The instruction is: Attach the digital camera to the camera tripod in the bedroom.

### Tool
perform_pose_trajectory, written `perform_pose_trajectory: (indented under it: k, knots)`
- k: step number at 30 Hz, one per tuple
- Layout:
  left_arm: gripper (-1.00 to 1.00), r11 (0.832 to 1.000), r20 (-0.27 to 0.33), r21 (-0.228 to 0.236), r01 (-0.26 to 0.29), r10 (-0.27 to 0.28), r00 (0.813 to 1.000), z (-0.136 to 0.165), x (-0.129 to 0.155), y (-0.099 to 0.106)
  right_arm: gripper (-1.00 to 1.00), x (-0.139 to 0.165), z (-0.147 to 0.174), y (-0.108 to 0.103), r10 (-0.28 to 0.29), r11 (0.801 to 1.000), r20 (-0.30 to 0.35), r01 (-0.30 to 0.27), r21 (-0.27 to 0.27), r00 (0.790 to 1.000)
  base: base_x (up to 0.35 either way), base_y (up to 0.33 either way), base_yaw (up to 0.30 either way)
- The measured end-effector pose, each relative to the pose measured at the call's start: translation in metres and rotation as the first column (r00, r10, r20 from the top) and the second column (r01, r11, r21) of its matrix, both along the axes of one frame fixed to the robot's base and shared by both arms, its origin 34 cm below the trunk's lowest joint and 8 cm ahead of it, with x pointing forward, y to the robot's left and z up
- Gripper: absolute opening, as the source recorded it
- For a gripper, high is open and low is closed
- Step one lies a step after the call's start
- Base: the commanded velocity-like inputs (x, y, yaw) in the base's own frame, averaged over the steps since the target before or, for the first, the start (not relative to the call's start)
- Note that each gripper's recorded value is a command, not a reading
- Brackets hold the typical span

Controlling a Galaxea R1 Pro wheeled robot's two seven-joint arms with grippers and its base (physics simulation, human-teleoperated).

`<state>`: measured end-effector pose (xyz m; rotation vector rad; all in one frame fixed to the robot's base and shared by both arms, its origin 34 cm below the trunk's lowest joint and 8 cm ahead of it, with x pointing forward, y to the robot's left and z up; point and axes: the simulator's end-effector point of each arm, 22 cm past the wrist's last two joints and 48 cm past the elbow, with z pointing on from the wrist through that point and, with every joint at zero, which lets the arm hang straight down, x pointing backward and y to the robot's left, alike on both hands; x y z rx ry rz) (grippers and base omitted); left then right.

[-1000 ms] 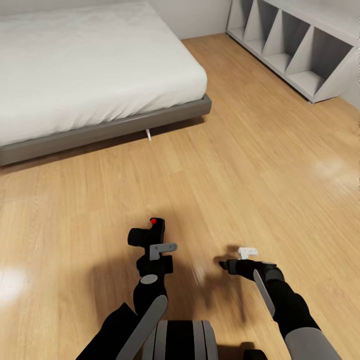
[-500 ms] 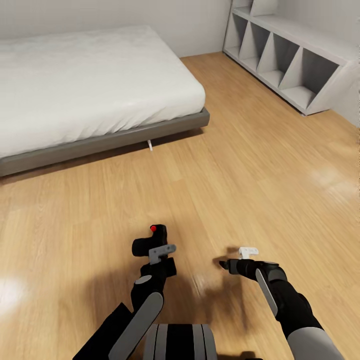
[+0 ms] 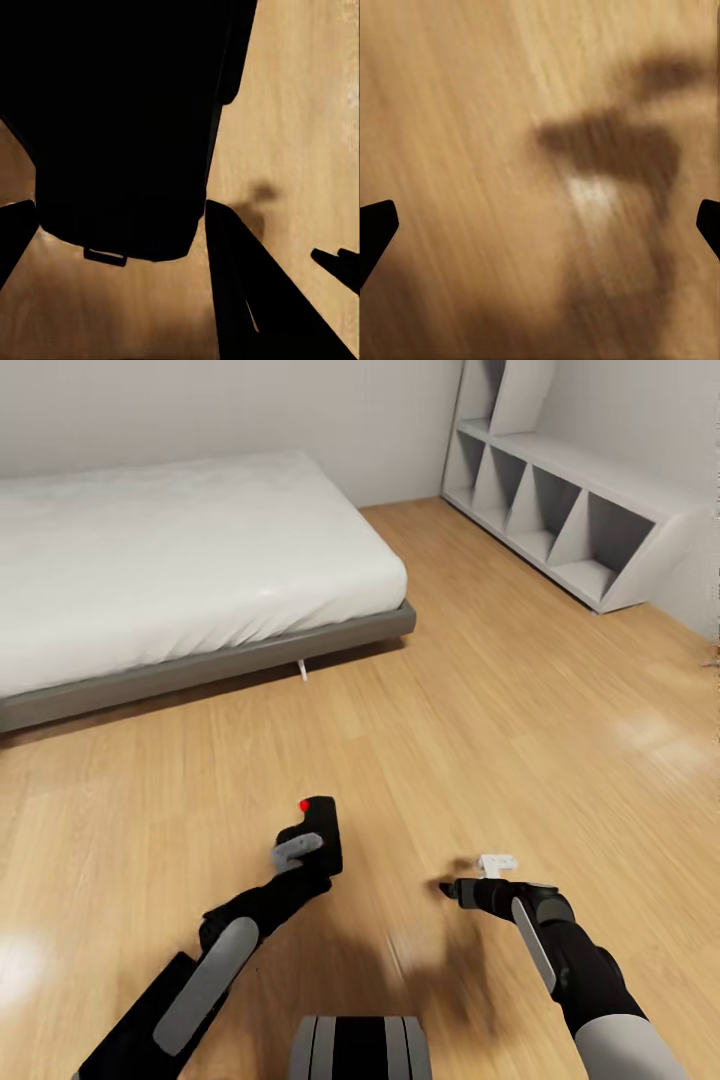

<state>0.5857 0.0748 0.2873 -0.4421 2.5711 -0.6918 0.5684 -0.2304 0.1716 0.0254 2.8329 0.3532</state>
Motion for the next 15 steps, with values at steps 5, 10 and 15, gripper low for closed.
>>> perform_pose_trajectory:
  k: [5, 10, 15]
  knots:
    - [-1.0, 0.947, 0.088, -0.312, 0.073, -0.048, 0.995, 0.043, 0.004, 0.006, 1.0, 0.007, 0.011, -0.001, -0.004, 1.0, 0.02, 0.004, 0.002, 1.0, 0.0, 0.0, 0.0]
    - [-1.0, 0.905, 0.158, -0.407, 0.124, -0.064, 0.985, 0.074, 0.008, 0.001, 1.0, 0.013, 0.021, -0.001, -0.004, 1.0, 0.04, 0.004, 0.002, 0.999, 0.0, 0.0, 0.0]
    - [-1.0, 0.881, 0.206, -0.445, 0.158, -0.072, 0.976, 0.095, 0.01, -0.002, 1.0, 0.019, 0.032, -0.001, -0.004, 1.0, 0.06, 0.004, 0.003, 0.998, 0.0, 0.0, 0.0]
